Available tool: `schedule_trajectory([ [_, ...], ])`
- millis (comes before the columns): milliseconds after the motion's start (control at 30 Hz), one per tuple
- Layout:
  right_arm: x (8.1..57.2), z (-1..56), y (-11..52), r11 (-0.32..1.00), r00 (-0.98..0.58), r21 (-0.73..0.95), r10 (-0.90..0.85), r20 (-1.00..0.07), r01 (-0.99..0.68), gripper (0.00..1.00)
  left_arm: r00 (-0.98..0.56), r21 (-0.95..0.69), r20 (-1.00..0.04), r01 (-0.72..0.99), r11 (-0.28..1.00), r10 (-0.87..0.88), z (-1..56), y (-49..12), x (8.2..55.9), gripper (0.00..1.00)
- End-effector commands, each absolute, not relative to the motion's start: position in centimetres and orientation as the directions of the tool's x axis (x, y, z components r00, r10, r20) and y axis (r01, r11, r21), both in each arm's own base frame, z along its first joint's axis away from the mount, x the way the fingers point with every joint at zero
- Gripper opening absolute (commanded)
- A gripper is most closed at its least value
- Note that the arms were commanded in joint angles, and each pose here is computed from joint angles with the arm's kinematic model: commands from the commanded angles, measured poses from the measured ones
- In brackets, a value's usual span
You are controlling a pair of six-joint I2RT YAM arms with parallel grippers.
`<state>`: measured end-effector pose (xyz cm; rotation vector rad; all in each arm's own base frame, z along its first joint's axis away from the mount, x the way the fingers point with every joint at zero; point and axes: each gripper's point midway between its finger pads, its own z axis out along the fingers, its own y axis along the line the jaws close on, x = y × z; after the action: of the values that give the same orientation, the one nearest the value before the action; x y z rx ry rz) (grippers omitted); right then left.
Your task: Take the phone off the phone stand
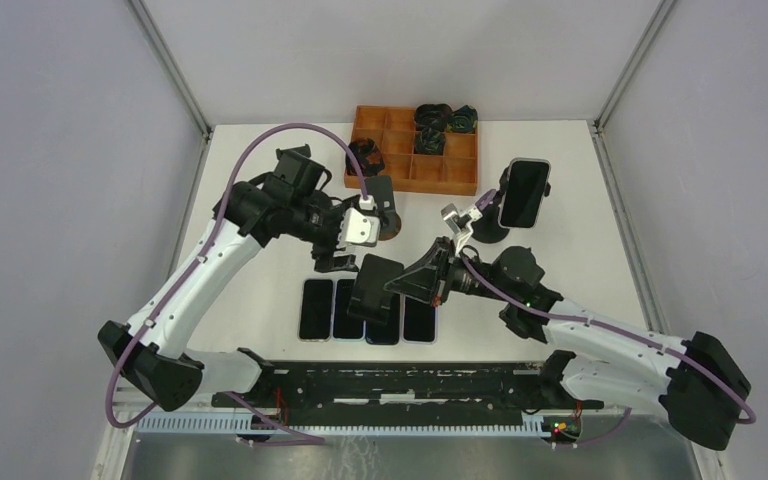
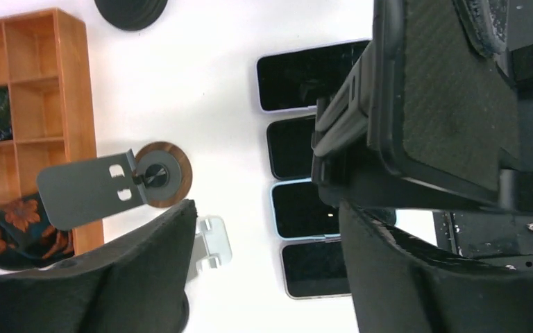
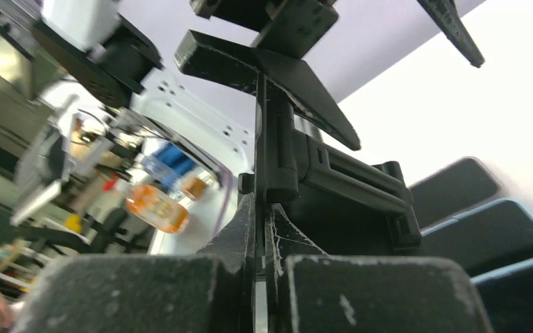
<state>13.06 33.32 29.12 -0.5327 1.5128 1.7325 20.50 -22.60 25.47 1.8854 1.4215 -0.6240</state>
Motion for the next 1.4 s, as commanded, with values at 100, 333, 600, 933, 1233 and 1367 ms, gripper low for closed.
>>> schedule_trajectory([
  [100, 16.1, 28.1, 31.4, 0.228, -0.374, 0.395, 0.129, -0.918, -0.890, 0.00, 0.317, 0.233, -0.686, 0.949, -0.215, 0.655, 26.0, -21.3, 19.6, 0.93],
  [333, 17.9, 25.4, 30.2, 0.307, -0.313, 0.299, 0.002, -0.950, -0.903, 0.00, 0.235, 0.133, -0.736, 0.970, -0.205, 0.635, 26.5, -22.7, 19.5, 0.93],
  [600, 17.7, 25.2, 30.4, 0.284, -0.285, 0.267, -0.023, -0.958, -0.921, 0.00, 0.078, -0.045, -0.781, 0.983, -0.180, 0.620, 26.3, -25.9, 21.1, 0.68],
  [933, 18.1, 24.9, 30.7, 0.284, -0.273, 0.254, -0.031, -0.961, -0.925, 0.00, 0.047, -0.143, -0.785, 0.956, -0.255, 0.617, 25.2, -27.2, 19.9, 0.48],
  [1233, 18.6, 25.0, 31.1, 0.282, -0.261, 0.244, -0.025, -0.965, -0.928, 0.00, 0.023, -0.223, -0.761, 0.929, -0.296, 0.648, 23.6, -27.3, 19.1, 0.25],
  [1367, 18.7, 24.8, 31.1, 0.289, -0.259, 0.240, -0.027, -0.966, -0.927, 0.00, 0.029, -0.230, -0.745, 0.927, -0.297, 0.667, 22.7, -27.1, 19.2, 0.26],
])
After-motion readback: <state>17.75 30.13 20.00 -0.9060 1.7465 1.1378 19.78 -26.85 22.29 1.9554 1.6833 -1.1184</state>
